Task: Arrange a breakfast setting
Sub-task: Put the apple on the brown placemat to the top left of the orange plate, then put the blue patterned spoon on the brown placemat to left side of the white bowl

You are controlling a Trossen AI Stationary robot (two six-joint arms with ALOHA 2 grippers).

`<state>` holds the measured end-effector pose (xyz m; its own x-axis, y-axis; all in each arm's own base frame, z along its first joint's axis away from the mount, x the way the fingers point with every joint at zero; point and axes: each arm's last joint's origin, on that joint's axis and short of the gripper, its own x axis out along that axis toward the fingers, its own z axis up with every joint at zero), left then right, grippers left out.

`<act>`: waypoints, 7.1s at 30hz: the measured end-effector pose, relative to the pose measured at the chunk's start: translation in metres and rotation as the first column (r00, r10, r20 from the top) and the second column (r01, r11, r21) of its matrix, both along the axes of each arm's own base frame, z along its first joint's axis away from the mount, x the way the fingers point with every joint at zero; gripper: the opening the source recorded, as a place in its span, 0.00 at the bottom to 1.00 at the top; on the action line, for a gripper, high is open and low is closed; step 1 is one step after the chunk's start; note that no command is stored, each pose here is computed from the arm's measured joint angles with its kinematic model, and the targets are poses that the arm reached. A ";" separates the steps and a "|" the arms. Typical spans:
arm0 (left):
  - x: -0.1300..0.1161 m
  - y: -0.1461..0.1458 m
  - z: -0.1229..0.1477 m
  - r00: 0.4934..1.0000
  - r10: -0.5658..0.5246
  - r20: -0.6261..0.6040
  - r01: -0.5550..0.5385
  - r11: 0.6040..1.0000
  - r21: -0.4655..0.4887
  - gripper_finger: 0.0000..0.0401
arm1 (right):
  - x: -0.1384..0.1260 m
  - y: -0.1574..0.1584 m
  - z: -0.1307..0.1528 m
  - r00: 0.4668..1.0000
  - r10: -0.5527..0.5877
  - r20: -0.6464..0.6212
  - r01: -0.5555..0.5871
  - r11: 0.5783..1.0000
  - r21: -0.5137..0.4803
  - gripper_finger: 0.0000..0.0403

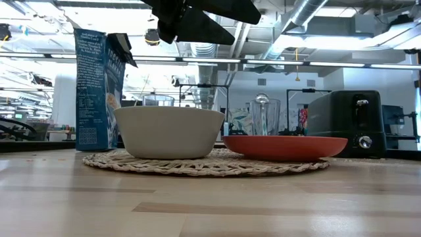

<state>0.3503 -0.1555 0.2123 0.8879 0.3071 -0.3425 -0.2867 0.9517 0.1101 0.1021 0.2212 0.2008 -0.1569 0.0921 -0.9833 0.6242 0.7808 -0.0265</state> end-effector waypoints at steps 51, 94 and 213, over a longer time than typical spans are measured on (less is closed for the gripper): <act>-0.024 -0.007 0.006 0.997 -0.064 -0.048 0.067 0.995 0.070 0.86 | 0.122 -0.108 0.120 0.750 0.451 0.483 -0.337 0.890 -0.309 0.76; -0.151 0.030 -0.018 0.990 -0.133 0.051 0.139 0.981 -0.133 0.86 | 0.277 -0.323 0.121 0.855 0.305 0.418 -0.172 0.929 -0.327 0.76; -0.150 0.051 -0.024 0.992 0.045 0.116 -0.013 0.965 -0.260 0.86 | 0.121 -0.262 0.092 0.723 0.151 0.674 0.220 0.875 -0.432 0.89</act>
<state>0.2006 -0.1043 0.1887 0.9194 0.2485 -0.3049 -0.3106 0.9342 -0.1754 0.2230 -0.0411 0.2930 0.5501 -0.3962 -0.7351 0.6408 0.7647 0.0674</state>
